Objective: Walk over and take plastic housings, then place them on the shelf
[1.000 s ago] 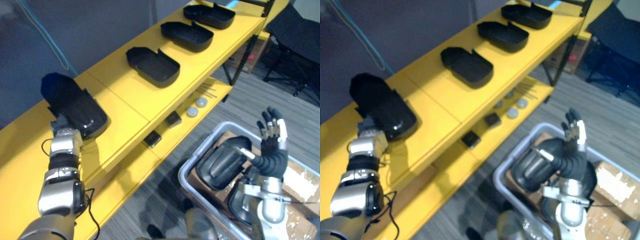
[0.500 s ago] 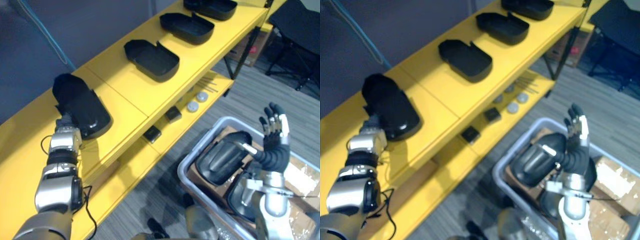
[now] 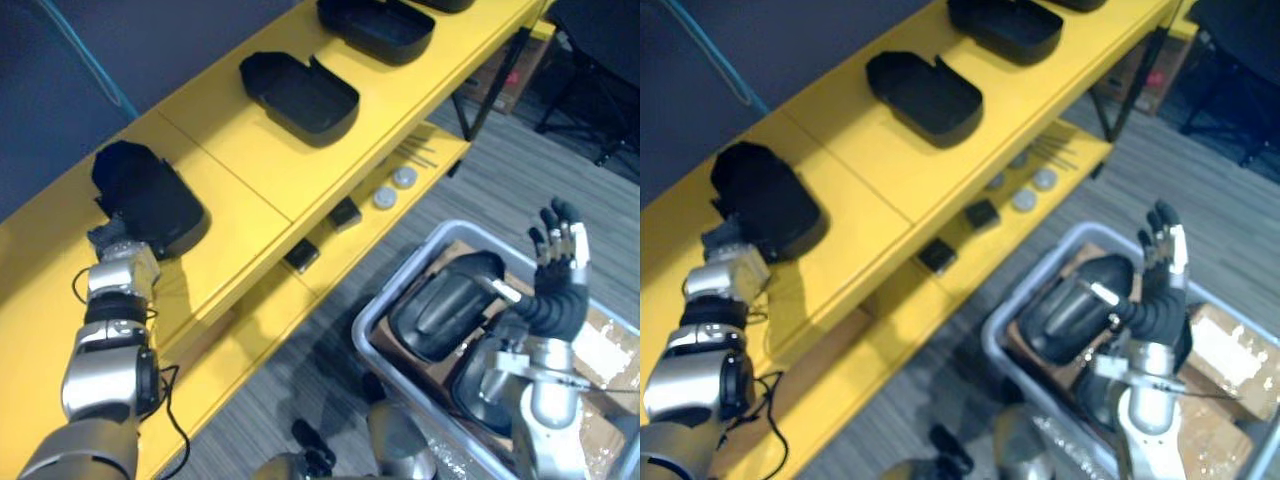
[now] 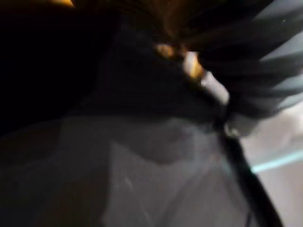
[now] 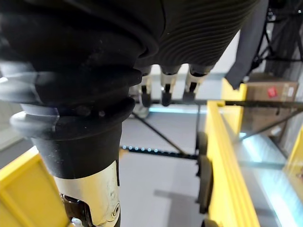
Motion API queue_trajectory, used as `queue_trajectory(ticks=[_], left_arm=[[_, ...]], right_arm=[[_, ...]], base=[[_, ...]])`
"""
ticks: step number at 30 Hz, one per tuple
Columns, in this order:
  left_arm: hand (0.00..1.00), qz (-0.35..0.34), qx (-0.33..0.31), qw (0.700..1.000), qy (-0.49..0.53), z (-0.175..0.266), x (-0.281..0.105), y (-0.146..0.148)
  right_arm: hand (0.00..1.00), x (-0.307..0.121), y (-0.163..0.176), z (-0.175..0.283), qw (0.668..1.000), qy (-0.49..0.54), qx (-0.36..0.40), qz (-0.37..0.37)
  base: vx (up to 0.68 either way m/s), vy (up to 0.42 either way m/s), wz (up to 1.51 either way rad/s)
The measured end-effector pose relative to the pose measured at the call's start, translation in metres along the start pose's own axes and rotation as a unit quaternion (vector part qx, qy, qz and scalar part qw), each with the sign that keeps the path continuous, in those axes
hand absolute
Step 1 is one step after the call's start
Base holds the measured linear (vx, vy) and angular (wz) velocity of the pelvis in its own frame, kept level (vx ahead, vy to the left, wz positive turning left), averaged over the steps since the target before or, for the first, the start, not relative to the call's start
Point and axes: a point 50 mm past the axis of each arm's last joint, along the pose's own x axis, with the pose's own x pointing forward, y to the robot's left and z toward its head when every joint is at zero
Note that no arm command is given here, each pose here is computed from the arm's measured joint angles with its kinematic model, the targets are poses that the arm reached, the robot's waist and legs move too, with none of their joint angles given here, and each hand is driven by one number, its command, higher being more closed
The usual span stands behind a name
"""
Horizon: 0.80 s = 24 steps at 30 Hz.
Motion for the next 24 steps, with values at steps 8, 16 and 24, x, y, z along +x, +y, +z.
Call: queue_trajectory(ticks=[8, 16, 24], left_arm=[[0.00, 0.007, -0.019, 1.000, -0.016, 0.007, -0.001, -0.001], [0.00, -0.015, -0.070, 0.997, -0.024, 0.009, -0.003, -0.007], [0.00, -0.047, -0.086, 0.991, -0.087, -0.013, -0.014, 0.000]], right_arm=[[0.00, 0.000, -0.001, 0.000, 1.000, 0.000, -0.001, -0.002], [0.00, 0.000, 0.001, 0.002, 1.000, -0.011, 0.002, 0.014], [0.00, -0.001, 0.007, 0.007, 0.998, -0.043, -0.026, 0.048]], base=[[0.00, 0.000, 0.00], [0.00, 0.000, 0.00], [0.00, -0.003, 0.03]])
